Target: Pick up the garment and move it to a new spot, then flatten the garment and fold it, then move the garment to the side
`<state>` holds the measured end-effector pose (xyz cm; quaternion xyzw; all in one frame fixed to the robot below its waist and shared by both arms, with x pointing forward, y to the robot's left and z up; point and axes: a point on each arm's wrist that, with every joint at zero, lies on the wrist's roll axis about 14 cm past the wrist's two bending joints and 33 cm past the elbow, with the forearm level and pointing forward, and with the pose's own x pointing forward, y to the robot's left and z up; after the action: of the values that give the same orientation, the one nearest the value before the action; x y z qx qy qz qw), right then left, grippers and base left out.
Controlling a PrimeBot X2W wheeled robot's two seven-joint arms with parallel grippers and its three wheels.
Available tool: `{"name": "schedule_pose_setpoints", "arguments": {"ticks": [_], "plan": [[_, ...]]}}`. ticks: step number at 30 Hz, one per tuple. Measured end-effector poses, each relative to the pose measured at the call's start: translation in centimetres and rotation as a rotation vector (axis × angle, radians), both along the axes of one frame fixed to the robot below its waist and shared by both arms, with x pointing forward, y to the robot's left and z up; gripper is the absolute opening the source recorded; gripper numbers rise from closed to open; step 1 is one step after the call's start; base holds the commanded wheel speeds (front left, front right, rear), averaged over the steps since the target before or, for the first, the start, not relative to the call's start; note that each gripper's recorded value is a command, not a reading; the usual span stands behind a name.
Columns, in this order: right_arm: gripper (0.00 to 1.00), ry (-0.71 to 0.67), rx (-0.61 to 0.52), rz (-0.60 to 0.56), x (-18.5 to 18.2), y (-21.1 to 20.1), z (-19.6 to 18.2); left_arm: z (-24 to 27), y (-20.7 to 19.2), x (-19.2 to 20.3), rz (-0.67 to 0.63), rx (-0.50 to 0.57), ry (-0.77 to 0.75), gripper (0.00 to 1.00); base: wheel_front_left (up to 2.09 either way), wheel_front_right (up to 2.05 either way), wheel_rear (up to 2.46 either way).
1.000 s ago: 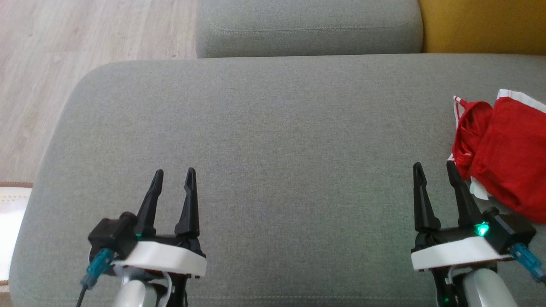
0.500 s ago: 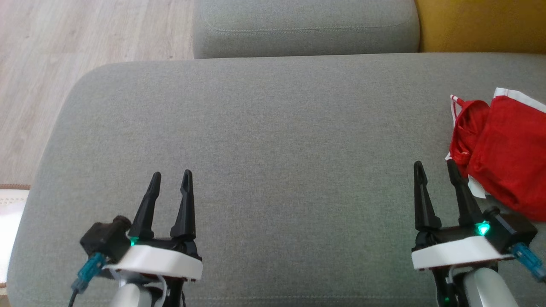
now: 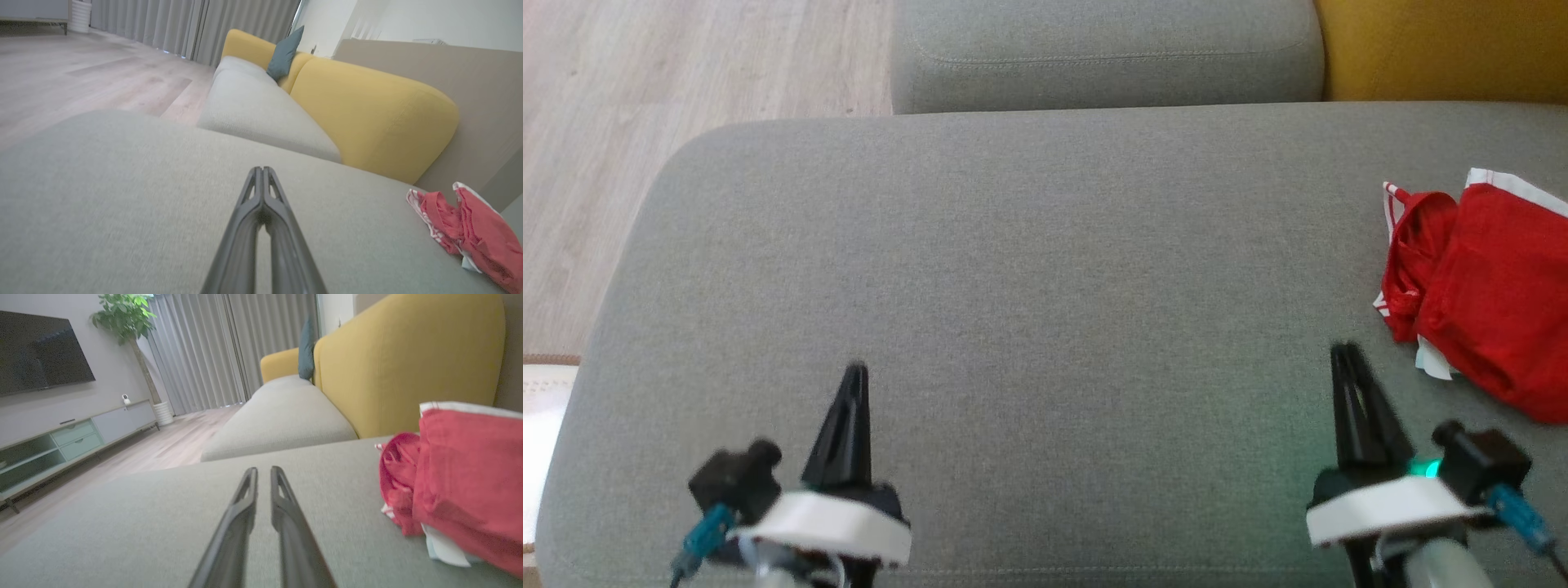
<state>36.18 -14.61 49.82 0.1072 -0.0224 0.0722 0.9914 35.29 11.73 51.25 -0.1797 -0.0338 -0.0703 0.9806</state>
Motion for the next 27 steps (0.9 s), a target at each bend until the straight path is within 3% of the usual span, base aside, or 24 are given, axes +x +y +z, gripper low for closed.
{"name": "schedule_pose_setpoints", "arguments": {"ticks": [3,27], "plan": [[0.0,0.058,0.016,-0.008,-0.9,-0.2,-1.8,-2.0,0.2,-0.9,0.005,-0.012,0.068,0.0,0.0,0.0,0.0],[0.0,0.12,0.279,-0.068,-0.7,-1.4,-2.2,-3.2,1.6,-0.4,0.041,-0.238,0.163,0.0,0.0,0.0,0.0]]}}
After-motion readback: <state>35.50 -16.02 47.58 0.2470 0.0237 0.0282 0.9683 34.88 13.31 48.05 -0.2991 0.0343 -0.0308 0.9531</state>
